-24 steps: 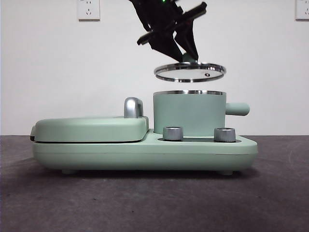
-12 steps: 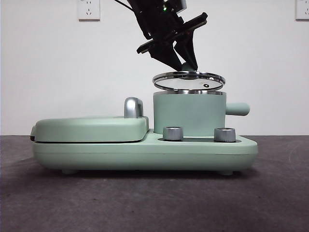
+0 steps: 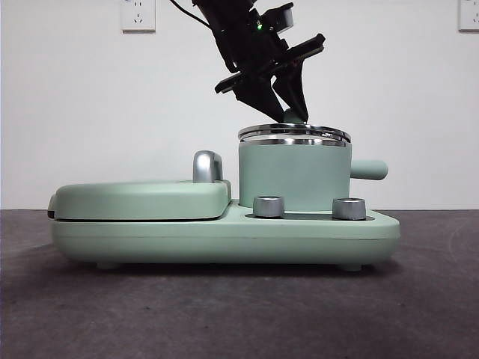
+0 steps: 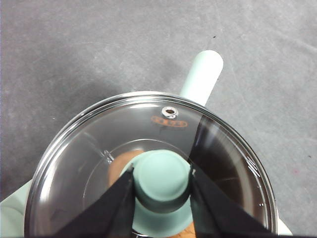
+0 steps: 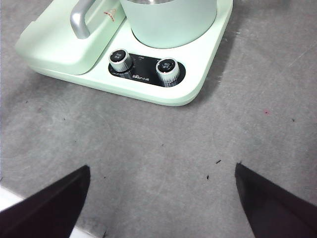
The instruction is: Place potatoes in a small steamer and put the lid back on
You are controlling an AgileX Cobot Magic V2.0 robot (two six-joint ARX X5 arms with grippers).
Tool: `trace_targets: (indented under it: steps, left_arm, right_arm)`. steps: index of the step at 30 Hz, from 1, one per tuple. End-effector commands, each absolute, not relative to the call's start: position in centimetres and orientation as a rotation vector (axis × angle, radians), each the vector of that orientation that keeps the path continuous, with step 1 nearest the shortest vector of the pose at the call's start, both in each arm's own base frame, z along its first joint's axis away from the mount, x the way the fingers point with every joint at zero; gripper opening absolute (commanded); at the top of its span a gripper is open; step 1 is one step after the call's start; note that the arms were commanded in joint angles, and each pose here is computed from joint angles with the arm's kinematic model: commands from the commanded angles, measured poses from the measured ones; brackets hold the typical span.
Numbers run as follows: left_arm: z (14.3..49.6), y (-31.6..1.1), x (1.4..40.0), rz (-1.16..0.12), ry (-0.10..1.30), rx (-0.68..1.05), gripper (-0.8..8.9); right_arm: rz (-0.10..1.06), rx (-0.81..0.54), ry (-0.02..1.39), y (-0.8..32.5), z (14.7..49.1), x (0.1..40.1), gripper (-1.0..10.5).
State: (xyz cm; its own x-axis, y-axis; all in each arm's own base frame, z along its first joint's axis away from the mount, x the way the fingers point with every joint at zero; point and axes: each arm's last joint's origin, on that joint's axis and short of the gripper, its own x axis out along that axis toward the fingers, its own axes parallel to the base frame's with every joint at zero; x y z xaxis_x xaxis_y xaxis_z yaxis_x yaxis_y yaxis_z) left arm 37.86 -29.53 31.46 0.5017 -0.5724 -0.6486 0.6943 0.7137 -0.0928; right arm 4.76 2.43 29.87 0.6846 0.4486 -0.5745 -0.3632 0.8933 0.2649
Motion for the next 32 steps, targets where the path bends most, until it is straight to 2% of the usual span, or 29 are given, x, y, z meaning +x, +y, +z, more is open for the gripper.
trace_targets:
  steps: [1, 15, 22, 32]
  left_arm:
    - [31.1, -30.9, 38.0, -0.806, 0.676, 0.219, 0.13]
    - [31.1, -30.9, 38.0, -0.829, 0.652, 0.276, 0.13]
    - [30.8, -30.5, 38.0, -0.820, 0.689, 0.281, 0.13]
    - [33.3, -29.4, 37.8, -0.807, 0.617, 0.251, 0.13]
  right_arm:
    - [0.462, 0.143, 0.666, 2.5, 30.1, 4.8, 4.7]
    - [0.459, 0.150, 0.668, 2.5, 30.1, 4.8, 4.7]
    - [0.459, 0.151, 0.668, 2.5, 30.1, 4.8, 4.7]
    - [0.458, 0.150, 0.668, 2.5, 30.1, 4.8, 4.7]
